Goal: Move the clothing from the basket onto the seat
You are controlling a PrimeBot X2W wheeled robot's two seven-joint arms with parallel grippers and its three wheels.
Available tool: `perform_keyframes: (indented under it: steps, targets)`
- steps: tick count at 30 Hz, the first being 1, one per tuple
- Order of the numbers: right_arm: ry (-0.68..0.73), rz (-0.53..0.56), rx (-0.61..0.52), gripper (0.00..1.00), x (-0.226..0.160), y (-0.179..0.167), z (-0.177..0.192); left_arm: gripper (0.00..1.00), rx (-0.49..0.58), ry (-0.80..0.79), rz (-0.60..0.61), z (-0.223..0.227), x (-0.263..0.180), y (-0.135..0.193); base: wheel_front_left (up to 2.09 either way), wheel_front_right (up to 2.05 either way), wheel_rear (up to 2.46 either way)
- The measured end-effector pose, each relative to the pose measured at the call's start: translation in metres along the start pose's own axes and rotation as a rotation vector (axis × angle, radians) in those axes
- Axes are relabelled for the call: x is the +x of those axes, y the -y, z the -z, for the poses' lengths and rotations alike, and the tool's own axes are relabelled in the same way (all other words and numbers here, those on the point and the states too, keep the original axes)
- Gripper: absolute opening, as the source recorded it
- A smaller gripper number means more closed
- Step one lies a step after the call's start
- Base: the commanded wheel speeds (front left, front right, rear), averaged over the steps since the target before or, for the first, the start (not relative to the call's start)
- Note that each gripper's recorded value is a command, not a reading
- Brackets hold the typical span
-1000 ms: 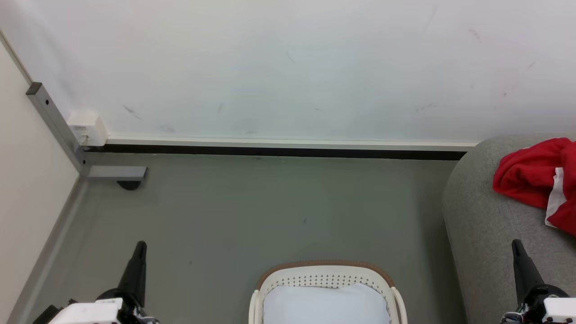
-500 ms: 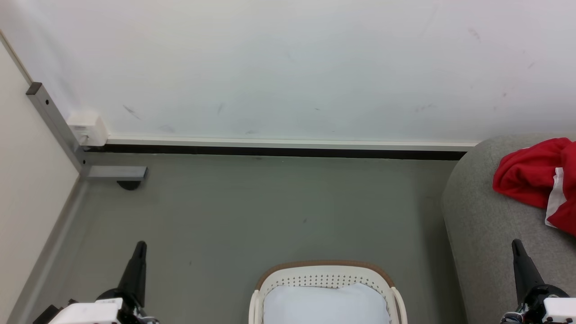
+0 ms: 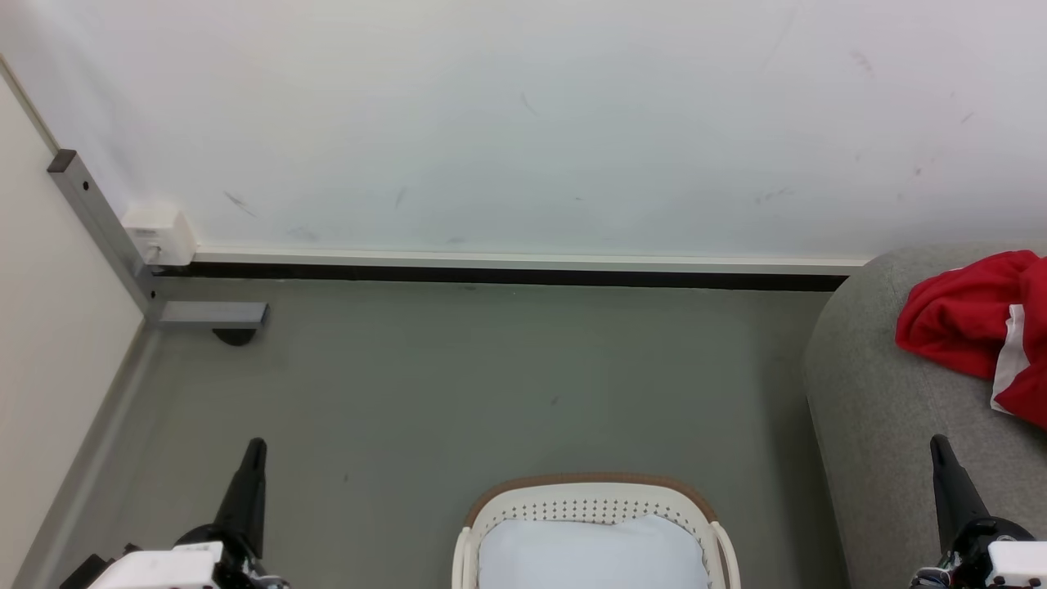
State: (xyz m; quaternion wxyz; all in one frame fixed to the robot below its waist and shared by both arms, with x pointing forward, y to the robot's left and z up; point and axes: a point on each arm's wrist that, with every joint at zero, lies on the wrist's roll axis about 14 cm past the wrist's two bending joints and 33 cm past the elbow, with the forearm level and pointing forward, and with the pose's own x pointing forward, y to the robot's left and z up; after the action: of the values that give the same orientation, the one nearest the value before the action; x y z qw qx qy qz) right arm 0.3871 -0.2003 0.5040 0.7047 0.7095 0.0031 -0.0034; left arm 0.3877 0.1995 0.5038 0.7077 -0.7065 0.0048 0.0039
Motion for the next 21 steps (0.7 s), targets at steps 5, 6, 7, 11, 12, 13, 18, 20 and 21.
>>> perform_keyframes:
  steps: [5, 6, 7, 11, 12, 13, 18, 20, 21]
  targets:
    - [0.000, 0.000, 0.000, 0.00, 0.0000, 0.0000, 0.0001, 0.00, 0.000, 0.000, 0.000, 0.0000, 0.0000, 0.0000, 0.00, 0.00, 0.00]
    - [0.000, 0.000, 0.000, 0.00, 0.0000, 0.0000, 0.0000, 0.00, 0.000, 0.000, 0.000, 0.0000, 0.0000, 0.0000, 0.00, 0.00, 0.00]
    - [0.000, 0.000, 0.000, 0.00, 0.0000, 0.0000, 0.0001, 0.00, 0.000, 0.000, 0.000, 0.0000, 0.0000, 0.0000, 0.00, 0.00, 0.00]
    - [0.000, 0.000, 0.001, 0.00, 0.0000, 0.0000, 0.0001, 0.00, 0.000, 0.000, 0.000, 0.0000, 0.0000, 0.0000, 0.00, 0.00, 0.00]
    - [0.000, 0.000, 0.001, 0.00, 0.0000, 0.0000, 0.0001, 0.00, 0.000, 0.000, 0.000, 0.0000, 0.0000, 0.0000, 0.00, 0.00, 0.00]
    - [0.000, 0.000, 0.001, 0.00, 0.0000, 0.0000, 0.0001, 0.00, 0.000, 0.000, 0.000, 0.0000, 0.0000, 0.0000, 0.00, 0.00, 0.00]
    - [0.000, 0.000, 0.001, 0.00, 0.0000, 0.0000, 0.0001, 0.00, 0.000, 0.000, 0.000, 0.0000, 0.0000, 0.0000, 0.00, 0.00, 0.00]
    - [0.000, 0.000, 0.001, 0.00, 0.0000, 0.0000, 0.0001, 0.00, 0.000, 0.000, 0.000, 0.0000, 0.0000, 0.0000, 0.00, 0.00, 0.00]
    - [0.000, 0.000, 0.001, 0.00, 0.0000, 0.0000, 0.0001, 0.00, 0.000, 0.000, 0.000, 0.0000, 0.0000, 0.0000, 0.00, 0.00, 0.00]
